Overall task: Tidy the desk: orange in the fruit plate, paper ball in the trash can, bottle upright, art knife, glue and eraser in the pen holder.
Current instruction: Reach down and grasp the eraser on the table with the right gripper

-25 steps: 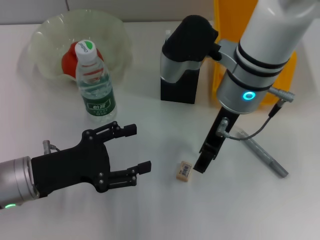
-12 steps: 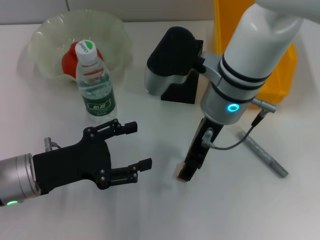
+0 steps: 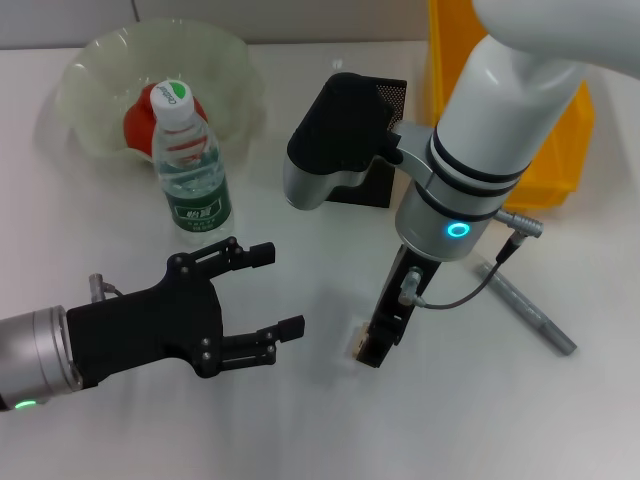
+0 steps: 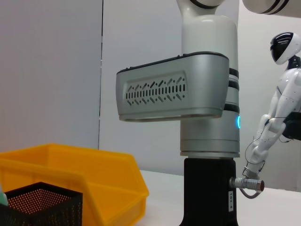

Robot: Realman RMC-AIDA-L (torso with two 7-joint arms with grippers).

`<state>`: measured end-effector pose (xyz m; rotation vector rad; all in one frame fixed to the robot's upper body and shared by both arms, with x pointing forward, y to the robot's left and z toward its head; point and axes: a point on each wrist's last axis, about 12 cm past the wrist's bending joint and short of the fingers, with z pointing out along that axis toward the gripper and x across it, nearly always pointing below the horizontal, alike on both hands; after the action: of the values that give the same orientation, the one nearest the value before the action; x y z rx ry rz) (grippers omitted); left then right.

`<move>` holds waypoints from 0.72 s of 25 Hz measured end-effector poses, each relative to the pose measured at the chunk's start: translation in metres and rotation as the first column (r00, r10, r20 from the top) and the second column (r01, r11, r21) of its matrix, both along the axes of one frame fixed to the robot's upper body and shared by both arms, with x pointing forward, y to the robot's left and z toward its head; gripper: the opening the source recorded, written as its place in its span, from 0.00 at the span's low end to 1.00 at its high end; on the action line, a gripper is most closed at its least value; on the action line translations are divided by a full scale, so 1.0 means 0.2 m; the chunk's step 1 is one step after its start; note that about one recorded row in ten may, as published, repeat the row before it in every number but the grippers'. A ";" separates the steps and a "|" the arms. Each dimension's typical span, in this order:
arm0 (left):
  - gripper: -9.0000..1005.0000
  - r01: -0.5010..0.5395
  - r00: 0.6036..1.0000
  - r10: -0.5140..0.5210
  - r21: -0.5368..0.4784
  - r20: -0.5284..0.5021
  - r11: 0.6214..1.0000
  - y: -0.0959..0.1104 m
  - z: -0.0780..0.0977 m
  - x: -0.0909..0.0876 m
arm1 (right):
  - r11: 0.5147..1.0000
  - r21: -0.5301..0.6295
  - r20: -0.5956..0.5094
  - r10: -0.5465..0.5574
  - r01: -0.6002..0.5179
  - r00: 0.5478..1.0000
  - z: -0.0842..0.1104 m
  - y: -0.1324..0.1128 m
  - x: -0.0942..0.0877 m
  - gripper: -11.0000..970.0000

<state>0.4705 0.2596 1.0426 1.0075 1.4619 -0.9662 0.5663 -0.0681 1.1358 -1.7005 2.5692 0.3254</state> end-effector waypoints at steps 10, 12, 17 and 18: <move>0.83 -0.003 1.000 0.003 0.005 0.001 1.000 -0.01 0.00 0.01 | 1.000 0.005 0.009 0.020 -0.020 1.000 -0.01 0.02 -0.01 0.69; 0.83 -0.004 1.000 0.004 0.006 0.001 1.000 -0.01 0.00 0.01 | 1.000 0.003 0.010 0.022 -0.022 1.000 -0.01 0.02 -0.01 0.69; 0.83 -0.006 1.000 0.006 0.008 0.001 1.000 0.00 0.00 0.01 | 1.000 0.003 0.017 0.024 -0.024 1.000 -0.02 0.02 -0.01 0.69; 0.83 -0.006 1.000 0.006 0.008 0.001 1.000 0.00 0.00 0.01 | 1.000 0.006 0.017 0.020 -0.020 1.000 -0.02 0.02 0.00 0.68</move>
<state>0.4727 0.2586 1.0422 1.0084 1.4683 -0.9561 0.5653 -0.0637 1.1315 -1.7207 2.5379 0.3179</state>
